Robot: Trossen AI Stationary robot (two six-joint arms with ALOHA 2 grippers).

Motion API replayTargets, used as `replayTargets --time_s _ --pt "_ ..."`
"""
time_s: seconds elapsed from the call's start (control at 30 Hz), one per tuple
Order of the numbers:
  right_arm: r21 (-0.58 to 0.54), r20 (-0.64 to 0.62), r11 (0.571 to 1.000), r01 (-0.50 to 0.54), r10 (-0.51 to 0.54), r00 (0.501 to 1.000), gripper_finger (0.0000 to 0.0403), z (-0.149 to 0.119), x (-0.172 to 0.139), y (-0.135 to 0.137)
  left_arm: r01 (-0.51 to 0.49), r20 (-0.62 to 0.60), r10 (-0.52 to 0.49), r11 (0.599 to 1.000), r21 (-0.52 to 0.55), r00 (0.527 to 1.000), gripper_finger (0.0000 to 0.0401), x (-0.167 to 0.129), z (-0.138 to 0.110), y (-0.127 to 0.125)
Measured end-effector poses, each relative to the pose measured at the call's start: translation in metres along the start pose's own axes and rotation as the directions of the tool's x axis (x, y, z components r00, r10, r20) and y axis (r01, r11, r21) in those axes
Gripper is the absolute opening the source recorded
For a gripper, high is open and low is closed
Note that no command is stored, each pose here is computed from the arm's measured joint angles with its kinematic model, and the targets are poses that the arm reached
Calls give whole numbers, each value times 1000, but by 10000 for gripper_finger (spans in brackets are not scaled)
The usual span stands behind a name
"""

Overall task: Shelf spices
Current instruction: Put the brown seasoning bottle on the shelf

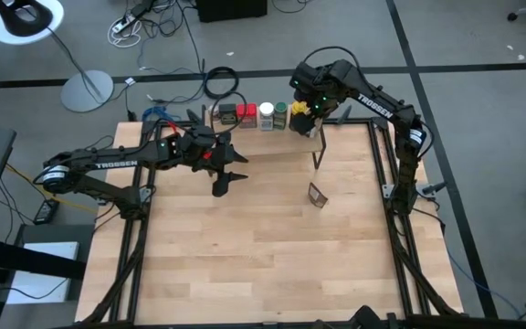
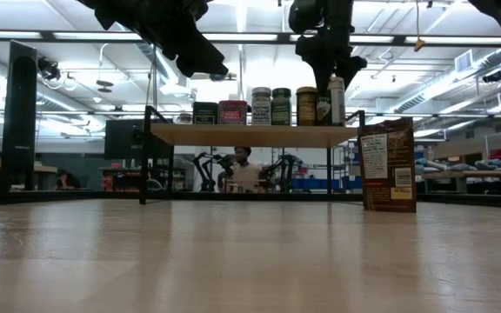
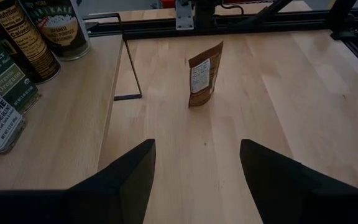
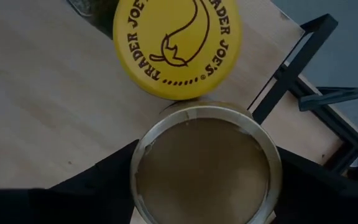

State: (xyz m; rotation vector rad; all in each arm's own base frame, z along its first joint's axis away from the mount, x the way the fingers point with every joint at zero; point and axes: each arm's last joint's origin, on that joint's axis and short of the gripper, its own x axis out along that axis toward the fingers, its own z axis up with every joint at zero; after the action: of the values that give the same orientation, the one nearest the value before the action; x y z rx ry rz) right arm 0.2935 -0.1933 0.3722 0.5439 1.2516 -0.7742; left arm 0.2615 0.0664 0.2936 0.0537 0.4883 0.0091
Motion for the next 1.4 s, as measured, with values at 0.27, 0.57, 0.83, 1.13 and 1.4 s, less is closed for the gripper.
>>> replayTargets --time_s 0.27,0.57,0.83,1.13,1.4 --pt "0 7 1000 16 -16 1000 305 0 -1 0 0 0 0 1000 0 1000 239 0 0 0" --pt "-23 23 1000 3 -3 1000 297 -3 -7 10 0 0 0 1000 0 1000 239 0 0 0" --pt "-4 85 1000 20 -20 996 294 -8 -23 9 0 0 0 1000 -1 1000 239 0 0 0" --pt "-15 77 1000 -22 23 997 300 -9 -25 9 1 0 -1 1000 -1 1000 239 0 0 0" --pt "-27 77 999 -23 25 997 307 -9 -25 10 3 0 -3 1000 -3 1000 239 0 0 0"
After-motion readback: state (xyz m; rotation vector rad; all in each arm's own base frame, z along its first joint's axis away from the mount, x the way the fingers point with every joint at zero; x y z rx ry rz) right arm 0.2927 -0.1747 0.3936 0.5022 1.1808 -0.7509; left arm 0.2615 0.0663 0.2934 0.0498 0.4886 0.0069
